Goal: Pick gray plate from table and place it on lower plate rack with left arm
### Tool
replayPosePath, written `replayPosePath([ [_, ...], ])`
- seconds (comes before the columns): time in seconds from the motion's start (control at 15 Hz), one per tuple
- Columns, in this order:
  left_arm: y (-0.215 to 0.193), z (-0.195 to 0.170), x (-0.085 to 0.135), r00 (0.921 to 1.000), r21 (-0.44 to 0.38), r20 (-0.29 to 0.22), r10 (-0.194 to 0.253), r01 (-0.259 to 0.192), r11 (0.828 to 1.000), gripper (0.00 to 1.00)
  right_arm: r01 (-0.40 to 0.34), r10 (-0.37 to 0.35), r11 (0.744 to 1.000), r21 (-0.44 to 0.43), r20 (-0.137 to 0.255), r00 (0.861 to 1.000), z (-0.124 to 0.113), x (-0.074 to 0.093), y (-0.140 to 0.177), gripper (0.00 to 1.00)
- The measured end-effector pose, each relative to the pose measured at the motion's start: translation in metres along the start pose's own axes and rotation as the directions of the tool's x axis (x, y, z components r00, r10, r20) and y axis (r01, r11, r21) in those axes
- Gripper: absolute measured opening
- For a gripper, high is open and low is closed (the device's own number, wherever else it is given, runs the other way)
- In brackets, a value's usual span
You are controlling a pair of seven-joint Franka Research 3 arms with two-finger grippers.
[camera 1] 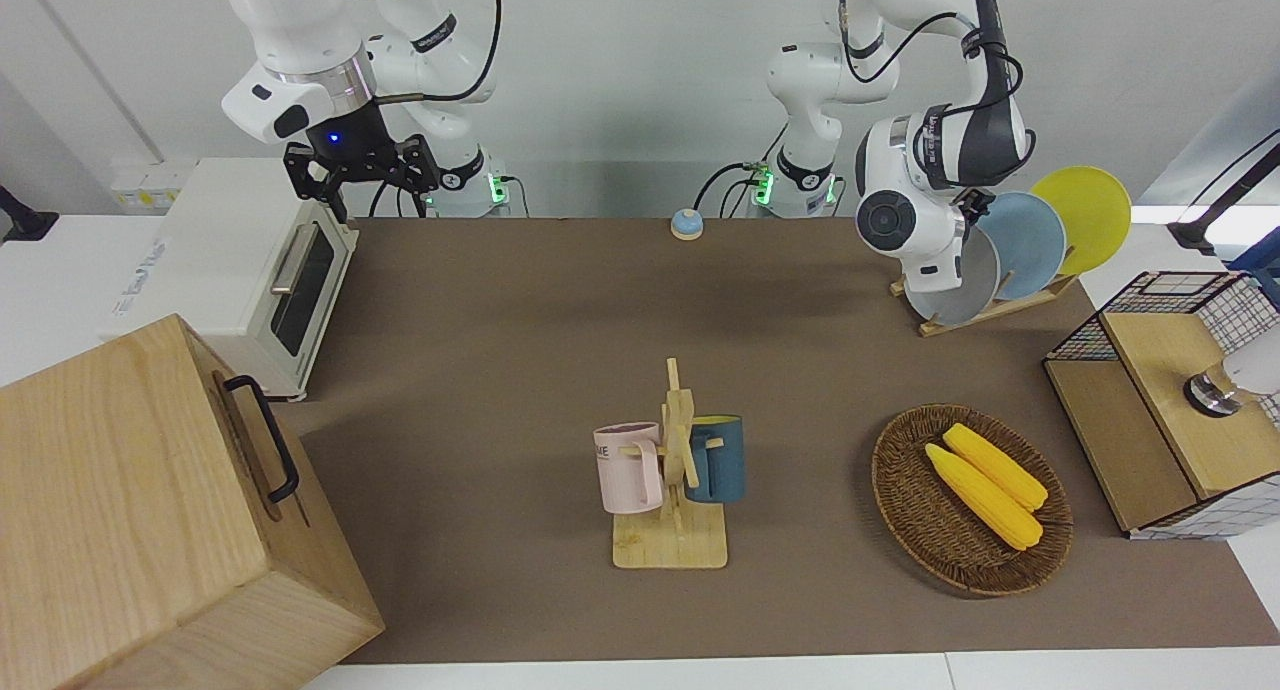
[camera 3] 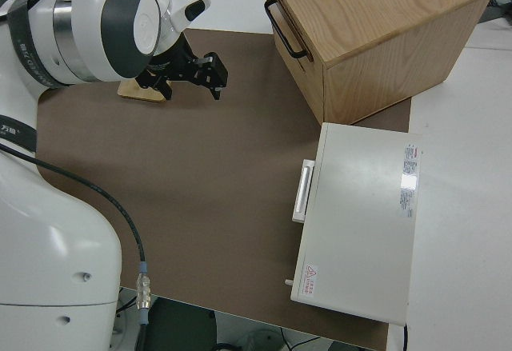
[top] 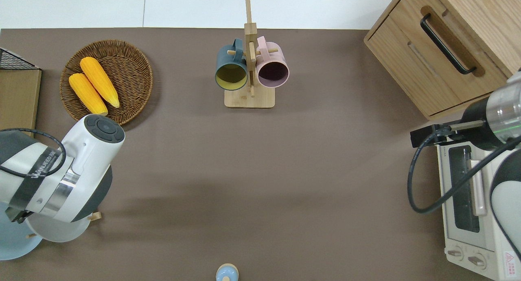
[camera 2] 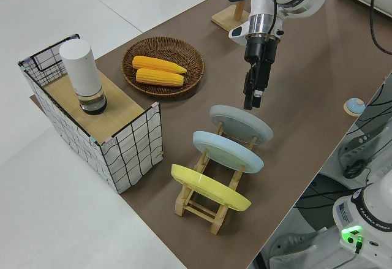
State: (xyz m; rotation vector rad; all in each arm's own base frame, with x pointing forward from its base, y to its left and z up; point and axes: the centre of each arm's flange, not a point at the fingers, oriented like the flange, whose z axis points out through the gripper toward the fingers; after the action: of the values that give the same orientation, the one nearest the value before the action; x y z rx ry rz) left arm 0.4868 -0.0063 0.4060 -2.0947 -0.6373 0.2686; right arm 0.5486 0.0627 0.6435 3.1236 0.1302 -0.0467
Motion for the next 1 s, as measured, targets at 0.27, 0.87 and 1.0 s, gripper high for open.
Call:
replayPosePath([
  [0.27, -0.017, -0.056, 0.004, 0.9982, -0.212, 0.048, -0.036, 0.045, 0.976, 1.0, 0.0, 0.0, 1.0, 0.0, 0.0, 1.0, 0.0, 0.0, 0.0, 0.99],
  [0.87, -0.098, -0.122, -0.013, 0.9814, -0.514, -0.058, 0.183, -0.186, 0.837, 1.0, 0.0, 0.0, 1.0, 0.0, 0.0, 1.0, 0.0, 0.0, 0.0, 0.99],
  [1.0, -0.108, -0.122, -0.014, 0.9529, -0.542, -0.111, 0.282, -0.296, 0.786, 1.0, 0.0, 0.0, 1.0, 0.0, 0.0, 1.0, 0.0, 0.0, 0.0, 0.99],
])
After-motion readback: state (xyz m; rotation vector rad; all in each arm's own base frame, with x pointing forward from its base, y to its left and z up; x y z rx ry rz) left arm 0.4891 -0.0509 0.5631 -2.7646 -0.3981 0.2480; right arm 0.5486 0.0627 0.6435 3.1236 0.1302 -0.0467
